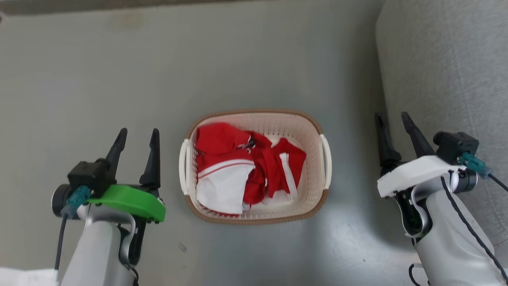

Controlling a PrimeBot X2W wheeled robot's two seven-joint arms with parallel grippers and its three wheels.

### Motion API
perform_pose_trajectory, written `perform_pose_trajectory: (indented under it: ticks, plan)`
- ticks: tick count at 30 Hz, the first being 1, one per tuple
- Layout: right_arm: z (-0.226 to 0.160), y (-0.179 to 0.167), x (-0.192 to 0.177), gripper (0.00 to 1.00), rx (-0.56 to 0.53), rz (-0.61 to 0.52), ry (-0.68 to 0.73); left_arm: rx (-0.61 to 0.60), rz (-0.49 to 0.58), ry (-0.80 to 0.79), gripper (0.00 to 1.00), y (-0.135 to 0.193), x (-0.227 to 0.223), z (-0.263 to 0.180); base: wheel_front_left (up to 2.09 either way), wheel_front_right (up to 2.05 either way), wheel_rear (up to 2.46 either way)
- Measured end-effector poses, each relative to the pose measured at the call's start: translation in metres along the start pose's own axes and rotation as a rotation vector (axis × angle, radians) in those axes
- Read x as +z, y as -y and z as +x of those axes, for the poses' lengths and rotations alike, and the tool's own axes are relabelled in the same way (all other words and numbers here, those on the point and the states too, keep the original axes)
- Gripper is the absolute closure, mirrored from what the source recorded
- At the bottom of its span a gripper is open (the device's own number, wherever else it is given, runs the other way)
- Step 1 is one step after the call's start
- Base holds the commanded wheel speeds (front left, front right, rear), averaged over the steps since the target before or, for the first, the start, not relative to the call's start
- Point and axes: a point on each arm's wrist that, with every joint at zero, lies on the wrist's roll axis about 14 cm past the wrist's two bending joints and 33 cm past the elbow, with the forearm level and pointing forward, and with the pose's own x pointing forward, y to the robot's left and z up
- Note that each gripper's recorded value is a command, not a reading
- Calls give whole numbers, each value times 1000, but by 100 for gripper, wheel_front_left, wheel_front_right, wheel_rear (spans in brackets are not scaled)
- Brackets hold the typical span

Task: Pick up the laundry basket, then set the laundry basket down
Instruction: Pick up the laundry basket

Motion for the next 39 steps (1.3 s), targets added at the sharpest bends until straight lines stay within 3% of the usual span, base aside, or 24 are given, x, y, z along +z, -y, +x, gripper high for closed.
perform_pose_trajectory:
  ticks: [17, 26, 39]
  plan:
    - [35, 11, -96, 0, -13, 23, -283, -18, -6, -250, 0, -14, -89, 40, 0, 0, 0]
    - [49, 10, -144, 0, 4, 30, -425, -13, -34, -454, 0, -22, -151, 42, 0, 0, 0]
    - [62, 18, -202, 0, 10, 25, -586, 1, -69, -629, 0, -37, -210, 57, 0, 0, 0]
